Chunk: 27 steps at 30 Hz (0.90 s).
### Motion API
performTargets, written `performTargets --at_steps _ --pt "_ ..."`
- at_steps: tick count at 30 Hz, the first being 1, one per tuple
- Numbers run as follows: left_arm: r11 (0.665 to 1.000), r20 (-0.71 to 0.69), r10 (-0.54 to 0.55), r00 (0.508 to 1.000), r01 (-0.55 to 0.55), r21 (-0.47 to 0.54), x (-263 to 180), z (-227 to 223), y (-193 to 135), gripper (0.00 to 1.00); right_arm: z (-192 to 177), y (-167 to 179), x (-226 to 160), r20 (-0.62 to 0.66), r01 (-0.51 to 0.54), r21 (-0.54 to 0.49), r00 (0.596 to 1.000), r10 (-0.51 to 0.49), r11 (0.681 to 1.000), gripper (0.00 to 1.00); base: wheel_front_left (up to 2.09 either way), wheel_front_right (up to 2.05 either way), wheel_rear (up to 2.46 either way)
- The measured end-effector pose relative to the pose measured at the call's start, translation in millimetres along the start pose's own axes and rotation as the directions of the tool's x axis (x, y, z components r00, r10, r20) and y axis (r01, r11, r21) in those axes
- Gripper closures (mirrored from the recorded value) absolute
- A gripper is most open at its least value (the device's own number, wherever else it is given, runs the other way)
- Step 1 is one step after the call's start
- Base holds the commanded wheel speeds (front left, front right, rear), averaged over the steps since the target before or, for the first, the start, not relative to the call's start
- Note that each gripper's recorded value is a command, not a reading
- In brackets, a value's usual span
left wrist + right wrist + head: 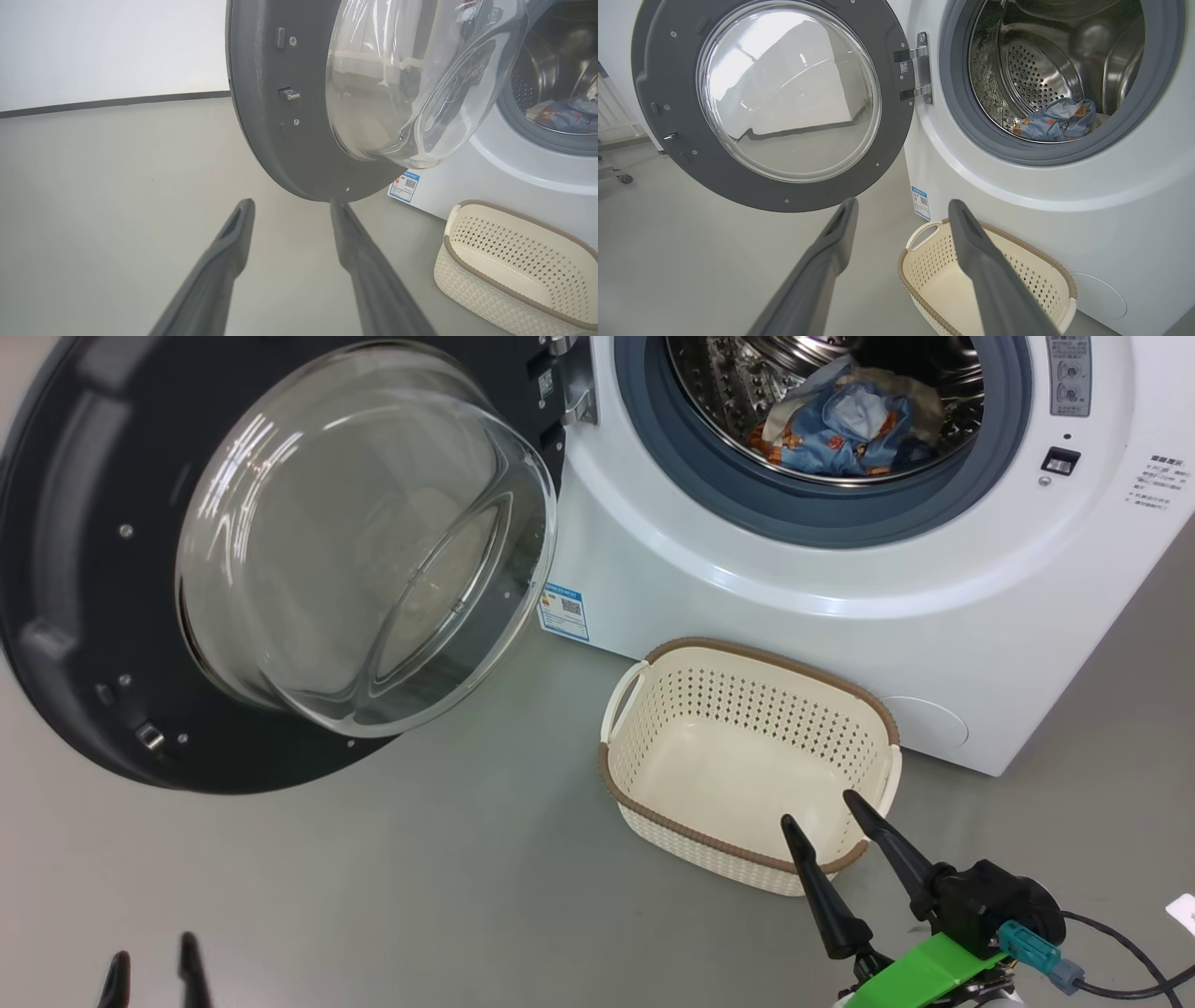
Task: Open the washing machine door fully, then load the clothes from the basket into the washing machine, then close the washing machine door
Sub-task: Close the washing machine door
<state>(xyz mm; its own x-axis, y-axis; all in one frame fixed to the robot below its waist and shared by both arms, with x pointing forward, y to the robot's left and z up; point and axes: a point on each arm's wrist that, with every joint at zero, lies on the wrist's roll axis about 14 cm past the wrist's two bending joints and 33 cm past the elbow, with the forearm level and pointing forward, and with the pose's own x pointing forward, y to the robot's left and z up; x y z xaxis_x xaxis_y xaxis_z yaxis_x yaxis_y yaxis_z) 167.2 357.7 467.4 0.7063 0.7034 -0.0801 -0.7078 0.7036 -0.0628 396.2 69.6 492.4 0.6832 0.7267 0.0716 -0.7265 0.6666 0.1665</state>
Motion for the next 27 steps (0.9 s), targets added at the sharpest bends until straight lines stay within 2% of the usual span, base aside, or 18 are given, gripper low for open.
performTargets --at_steps 1,6,7,10,17,22,26,27 --pt "1.000 0.004 0.001 1.000 -0.001 -0.004 0.3 1.3 1.1 1.00 0.1 0.0 -0.1 0.000 0.000 0.000 1.000 0.000 1.000 0.00 0.00 0.00 0.00" --pt "0.997 0.030 0.047 0.998 -0.045 -0.058 2.8 9.4 13.6 1.00 0.4 -0.4 -0.1 0.001 0.001 -0.001 1.000 -0.001 1.000 0.00 0.00 0.00 0.00" --pt "0.990 0.059 0.088 0.994 -0.081 -0.115 6.7 18.8 23.9 1.00 0.6 -0.3 0.2 0.001 0.001 -0.001 1.000 -0.001 1.000 0.00 0.00 0.00 0.00" --pt "0.977 0.112 0.138 0.984 -0.117 -0.180 11.8 35.8 39.7 1.00 1.3 -0.1 0.5 0.003 0.001 -0.002 1.000 -0.001 1.000 0.00 0.00 0.00 0.00" --pt "0.955 0.227 0.199 0.954 -0.136 -0.265 32.2 81.3 76.6 1.00 -1.0 -0.9 0.8 -0.002 0.001 0.002 1.000 -0.001 1.000 0.00 0.00 0.00 0.00" --pt "0.913 0.285 0.213 0.935 -0.086 -0.398 66.2 124.6 95.9 1.00 -5.0 -3.5 0.1 -0.010 0.004 0.006 1.000 -0.004 1.000 0.00 0.00 0.00 0.00" --pt "0.835 0.283 0.226 0.932 -0.036 -0.549 97.8 149.0 106.2 1.00 -9.3 -8.4 -1.9 -0.021 0.012 0.008 1.000 -0.012 1.000 0.00 0.00 0.00 0.00" --pt "0.827 0.283 0.221 0.934 -0.025 -0.562 104.8 154.6 106.9 1.00 -10.4 -10.2 -2.5 -0.024 0.015 0.007 1.000 -0.015 1.000 0.00 0.00 0.00 0.00"
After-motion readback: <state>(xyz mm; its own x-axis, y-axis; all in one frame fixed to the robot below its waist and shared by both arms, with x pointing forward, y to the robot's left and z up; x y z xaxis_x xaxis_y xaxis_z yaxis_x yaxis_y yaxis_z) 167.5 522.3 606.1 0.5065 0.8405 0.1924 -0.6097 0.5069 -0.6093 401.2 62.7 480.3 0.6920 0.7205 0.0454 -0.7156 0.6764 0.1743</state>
